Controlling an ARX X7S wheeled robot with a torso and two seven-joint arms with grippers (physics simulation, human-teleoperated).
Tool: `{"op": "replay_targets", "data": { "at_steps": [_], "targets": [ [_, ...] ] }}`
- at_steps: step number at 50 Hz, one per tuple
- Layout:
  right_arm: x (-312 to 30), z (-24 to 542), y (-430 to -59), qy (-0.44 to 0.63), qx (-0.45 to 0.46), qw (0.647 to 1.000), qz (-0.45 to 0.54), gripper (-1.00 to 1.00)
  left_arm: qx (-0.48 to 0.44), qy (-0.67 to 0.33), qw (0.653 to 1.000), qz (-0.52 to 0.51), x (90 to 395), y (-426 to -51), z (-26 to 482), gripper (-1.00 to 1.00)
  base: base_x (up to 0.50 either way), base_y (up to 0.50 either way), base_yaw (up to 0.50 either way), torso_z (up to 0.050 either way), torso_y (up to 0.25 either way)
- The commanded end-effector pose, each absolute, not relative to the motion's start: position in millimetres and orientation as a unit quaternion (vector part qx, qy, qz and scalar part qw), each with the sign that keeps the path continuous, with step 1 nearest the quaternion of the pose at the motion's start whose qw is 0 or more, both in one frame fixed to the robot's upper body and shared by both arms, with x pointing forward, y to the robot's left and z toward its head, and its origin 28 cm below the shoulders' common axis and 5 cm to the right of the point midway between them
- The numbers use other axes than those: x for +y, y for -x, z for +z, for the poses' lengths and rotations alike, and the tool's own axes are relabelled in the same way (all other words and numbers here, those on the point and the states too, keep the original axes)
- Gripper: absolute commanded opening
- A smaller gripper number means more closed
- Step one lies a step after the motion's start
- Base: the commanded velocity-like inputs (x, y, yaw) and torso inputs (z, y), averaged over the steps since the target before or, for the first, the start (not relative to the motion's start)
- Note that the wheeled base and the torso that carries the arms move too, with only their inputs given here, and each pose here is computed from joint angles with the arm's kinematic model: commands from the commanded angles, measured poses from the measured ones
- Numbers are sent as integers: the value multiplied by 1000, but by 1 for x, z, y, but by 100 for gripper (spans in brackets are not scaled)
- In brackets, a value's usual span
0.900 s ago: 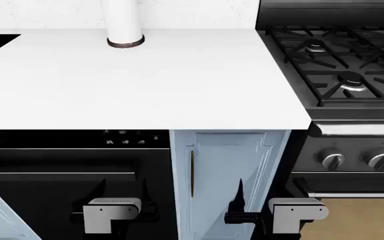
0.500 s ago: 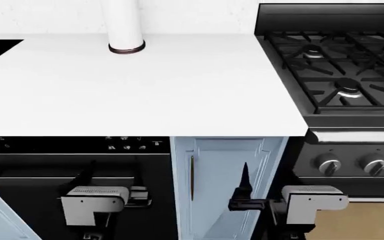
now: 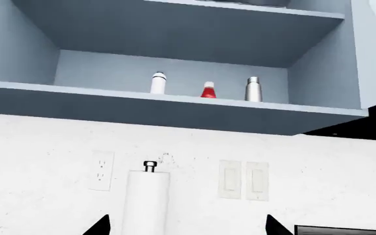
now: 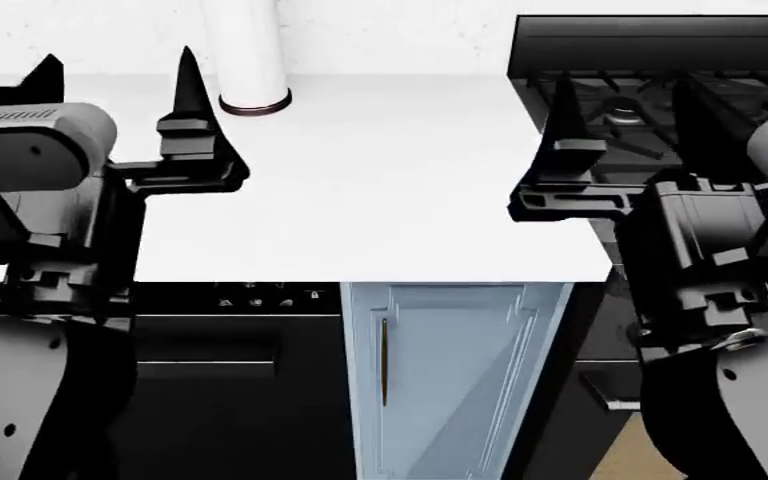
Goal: Pick and place the shaker into the drawer. Then close the cabinet.
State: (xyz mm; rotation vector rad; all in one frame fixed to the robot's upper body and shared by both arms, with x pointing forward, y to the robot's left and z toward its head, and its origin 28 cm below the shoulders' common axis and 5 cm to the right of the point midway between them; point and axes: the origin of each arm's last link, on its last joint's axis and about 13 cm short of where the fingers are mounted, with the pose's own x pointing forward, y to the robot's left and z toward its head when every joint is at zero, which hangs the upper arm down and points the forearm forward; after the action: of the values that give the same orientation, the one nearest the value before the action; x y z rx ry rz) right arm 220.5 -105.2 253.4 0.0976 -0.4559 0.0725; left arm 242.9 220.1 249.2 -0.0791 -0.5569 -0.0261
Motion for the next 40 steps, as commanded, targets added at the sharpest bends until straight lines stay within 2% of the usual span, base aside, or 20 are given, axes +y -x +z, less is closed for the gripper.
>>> {"op": "replay_targets", "data": {
  "at_steps": [1,6,12,30,40],
  "targets": [
    [-105,321,-215,-20,-264,964,39,100,-321,28,947,-13,219,-246,314,100,0,0,0,50,10],
    [-106,338,-221,-8,-262,965,22,100,-296,30,955,-4,220,-259,317,100,0,0,0,50,8],
    [-107,356,-231,-3,-244,970,14,100,-286,15,958,-12,218,-266,331,100,0,22,0,0,0],
    [-110,367,-232,-11,-228,974,10,100,-277,8,961,4,223,-262,343,100,200,496,0,0,0],
    [-106,386,-235,24,-228,973,13,100,-279,8,960,9,227,-261,352,100,488,188,0,0,0]
  ]
}}
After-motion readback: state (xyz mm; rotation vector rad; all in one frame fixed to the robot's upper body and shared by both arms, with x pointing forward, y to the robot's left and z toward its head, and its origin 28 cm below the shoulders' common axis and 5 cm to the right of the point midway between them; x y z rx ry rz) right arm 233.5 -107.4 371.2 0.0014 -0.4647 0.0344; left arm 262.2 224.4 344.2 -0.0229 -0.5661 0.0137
